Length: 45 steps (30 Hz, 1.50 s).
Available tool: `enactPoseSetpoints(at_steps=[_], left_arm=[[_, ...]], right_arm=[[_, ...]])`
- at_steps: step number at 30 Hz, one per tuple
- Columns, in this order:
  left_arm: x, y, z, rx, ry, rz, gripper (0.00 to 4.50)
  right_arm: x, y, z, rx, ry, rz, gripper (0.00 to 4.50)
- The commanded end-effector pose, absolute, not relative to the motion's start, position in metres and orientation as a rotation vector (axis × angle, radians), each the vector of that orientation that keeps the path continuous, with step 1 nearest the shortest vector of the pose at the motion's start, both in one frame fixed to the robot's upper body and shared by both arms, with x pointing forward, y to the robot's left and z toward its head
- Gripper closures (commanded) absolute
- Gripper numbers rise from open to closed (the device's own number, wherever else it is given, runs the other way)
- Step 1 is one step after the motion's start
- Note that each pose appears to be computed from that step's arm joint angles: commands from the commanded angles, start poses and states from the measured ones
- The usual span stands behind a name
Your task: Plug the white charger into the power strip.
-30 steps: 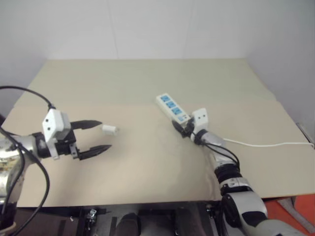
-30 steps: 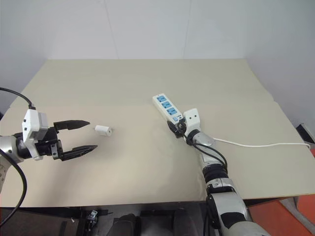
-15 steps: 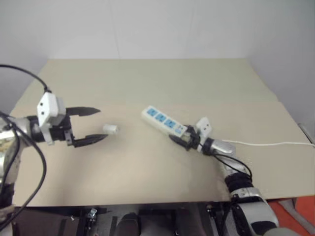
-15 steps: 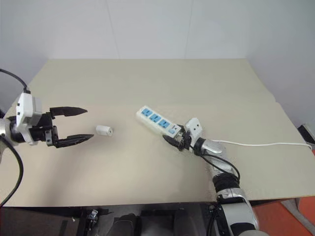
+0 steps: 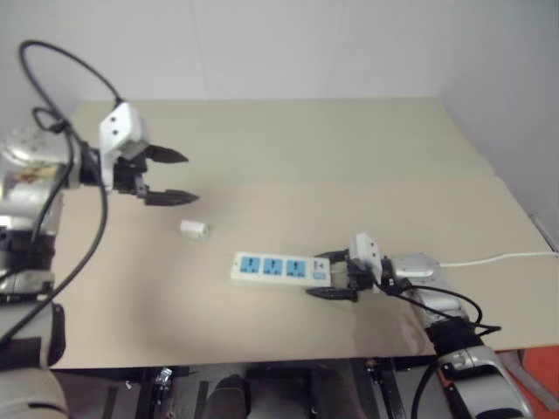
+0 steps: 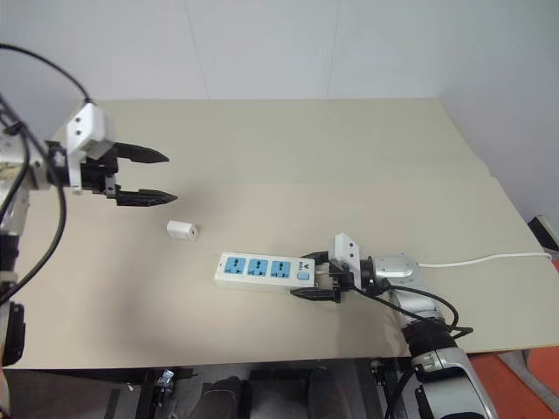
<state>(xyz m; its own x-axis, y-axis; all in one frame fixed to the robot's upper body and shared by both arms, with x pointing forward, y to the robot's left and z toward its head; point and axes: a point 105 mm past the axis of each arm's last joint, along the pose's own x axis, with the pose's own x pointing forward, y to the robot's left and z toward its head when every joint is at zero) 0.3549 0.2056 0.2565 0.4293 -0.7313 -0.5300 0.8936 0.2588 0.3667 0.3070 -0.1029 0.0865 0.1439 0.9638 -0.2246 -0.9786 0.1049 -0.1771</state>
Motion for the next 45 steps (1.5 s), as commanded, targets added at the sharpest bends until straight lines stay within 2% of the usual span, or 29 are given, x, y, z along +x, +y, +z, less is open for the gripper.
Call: enactPoseSetpoints(at_steps=[1,6,9,18,28,45], left_arm=[[0.35,0.207,0.249,0.821,0.483,-1.184,0.0],[0.366,0.224,0.225,1.058,0.758,-1.145,0.0],[0.372,0.229,0.21,1.16,0.861,-1.148,0.0],[0.392,0.201,0.199,1.195,0.841,-1.174,0.0],[0.398,0.19,0.164,1.31,0.878,-1.191,0.0],[0.406,0.168,0.154,1.433,0.839,-1.223,0.0]], right_arm=[[0.307,-0.094,0.09,-0.316,0.029,1.449,1.07],[0.305,-0.086,0.088,-0.283,0.024,1.448,1.07],[0.302,-0.084,0.087,-0.277,0.025,1.454,1.07],[0.298,-0.084,0.086,-0.262,0.027,1.432,1.07],[0.295,-0.08,0.087,-0.239,0.016,1.403,1.07],[0.291,-0.075,0.085,-0.217,0.009,1.367,1.07]])
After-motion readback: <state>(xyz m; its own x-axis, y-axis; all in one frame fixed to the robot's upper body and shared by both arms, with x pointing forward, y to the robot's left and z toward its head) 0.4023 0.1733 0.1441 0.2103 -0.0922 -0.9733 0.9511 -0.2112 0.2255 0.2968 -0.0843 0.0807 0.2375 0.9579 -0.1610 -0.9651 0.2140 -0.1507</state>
